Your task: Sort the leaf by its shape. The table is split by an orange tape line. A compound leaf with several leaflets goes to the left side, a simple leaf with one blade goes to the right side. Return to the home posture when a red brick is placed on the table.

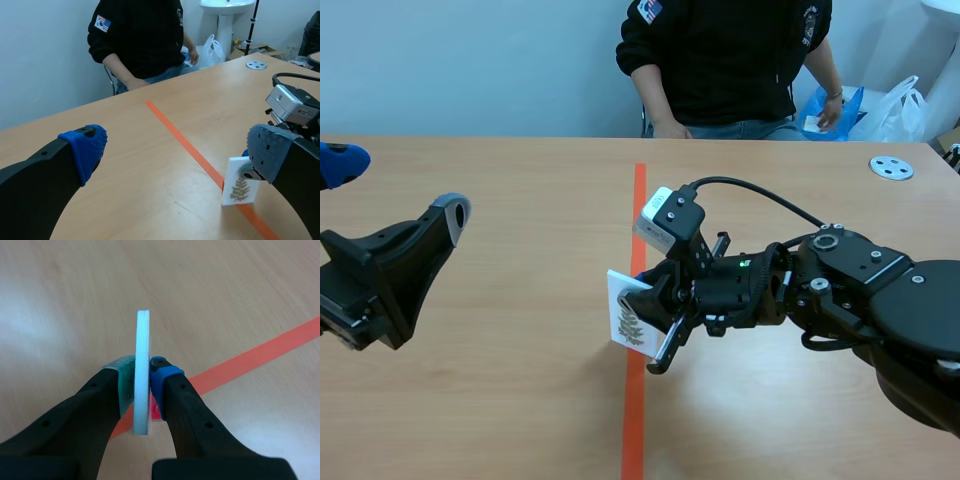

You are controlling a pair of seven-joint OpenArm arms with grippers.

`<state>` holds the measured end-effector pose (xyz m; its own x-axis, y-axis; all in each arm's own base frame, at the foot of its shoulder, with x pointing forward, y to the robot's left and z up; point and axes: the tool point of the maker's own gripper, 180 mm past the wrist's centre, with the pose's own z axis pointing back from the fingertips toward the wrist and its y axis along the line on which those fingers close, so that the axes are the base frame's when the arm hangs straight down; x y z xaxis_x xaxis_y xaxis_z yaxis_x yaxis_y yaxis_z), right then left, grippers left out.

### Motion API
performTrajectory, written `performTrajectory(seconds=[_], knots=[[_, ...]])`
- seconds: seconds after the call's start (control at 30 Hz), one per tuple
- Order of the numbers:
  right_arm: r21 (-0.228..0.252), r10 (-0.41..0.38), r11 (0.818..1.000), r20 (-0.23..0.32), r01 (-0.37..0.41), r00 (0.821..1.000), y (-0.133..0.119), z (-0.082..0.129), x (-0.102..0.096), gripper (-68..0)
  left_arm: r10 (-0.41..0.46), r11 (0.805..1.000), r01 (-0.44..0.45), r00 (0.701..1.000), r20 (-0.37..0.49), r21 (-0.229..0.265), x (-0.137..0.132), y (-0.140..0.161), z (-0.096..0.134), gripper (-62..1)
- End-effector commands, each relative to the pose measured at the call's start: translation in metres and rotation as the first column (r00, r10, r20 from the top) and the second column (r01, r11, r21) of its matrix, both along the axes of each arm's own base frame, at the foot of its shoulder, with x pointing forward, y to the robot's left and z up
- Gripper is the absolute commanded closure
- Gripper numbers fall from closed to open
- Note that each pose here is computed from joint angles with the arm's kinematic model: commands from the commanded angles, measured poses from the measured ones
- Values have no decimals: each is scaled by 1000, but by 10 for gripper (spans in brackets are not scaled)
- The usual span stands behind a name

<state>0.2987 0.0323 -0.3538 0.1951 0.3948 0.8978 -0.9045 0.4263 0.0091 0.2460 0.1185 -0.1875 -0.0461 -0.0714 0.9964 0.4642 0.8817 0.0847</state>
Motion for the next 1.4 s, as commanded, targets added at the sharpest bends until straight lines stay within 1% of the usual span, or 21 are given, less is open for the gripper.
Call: performTrajectory(seconds=[0.0,0.23,0.37,0.47,0.57,0.67,0.77,0.87,0.9,0.97,1.03,1.07,1.13,1.2,1.3,1.37], knots=[[15,-12,1000,29,11,1000,-3,10,9,-12,-1,1000,1,1000,15,-18,-1,0,5,-602],[20,-24,1000,37,23,999,-4,11,11,-6,-1,1000,1,1000,15,-18,-1,0,5,-602],[26,-115,993,72,113,991,-18,18,31,-6,-1,1000,1,1000,15,-18,-1,0,5,-602],[41,-212,977,92,209,973,-43,27,50,-6,-1,1000,1,1000,15,-18,-1,0,5,-602],[63,-326,945,101,320,940,-77,36,67,-6,-3,1000,3,1000,15,-16,-1,0,5,-602],[78,-434,900,99,428,895,-115,39,77,-6,-9,1000,10,1000,15,-8,-1,0,5,-602],[81,-542,840,100,536,835,-157,38,80,-6,-13,1000,13,1000,15,-2,-1,0,5,-602],[70,-634,773,105,630,766,-199,35,76,-6,-13,1000,13,1000,15,-3,-1,0,5,-602],[67,-658,753,107,655,745,-212,35,73,-6,-13,1000,13,1000,15,-3,-1,0,5,-602],[59,-709,704,113,708,696,-240,34,67,-6,-13,1000,13,1000,15,-2,-1,0,5,-602],[51,-756,651,122,757,643,-269,34,60,-6,-13,1000,13,1000,15,-2,-1,0,5,-602],[46,-775,629,124,776,620,-281,33,55,-6,-13,1000,13,1000,15,-2,-1,0,5,-602],[53,-812,580,121,813,571,-304,34,45,-6,-13,1000,13,1000,15,-2,-1,0,5,-602],[60,-842,536,114,842,527,-323,35,36,-6,-13,1000,13,1000,15,-2,-1,0,5,-602],[71,-877,476,106,877,468,-347,36,22,-6,-13,1000,13,1000,15,-2,-1,0,5,-602],[64,-893,446,104,893,438,-359,35,12,-6,-13,1000,13,1000,15,-2,-1,0,5,-602]])
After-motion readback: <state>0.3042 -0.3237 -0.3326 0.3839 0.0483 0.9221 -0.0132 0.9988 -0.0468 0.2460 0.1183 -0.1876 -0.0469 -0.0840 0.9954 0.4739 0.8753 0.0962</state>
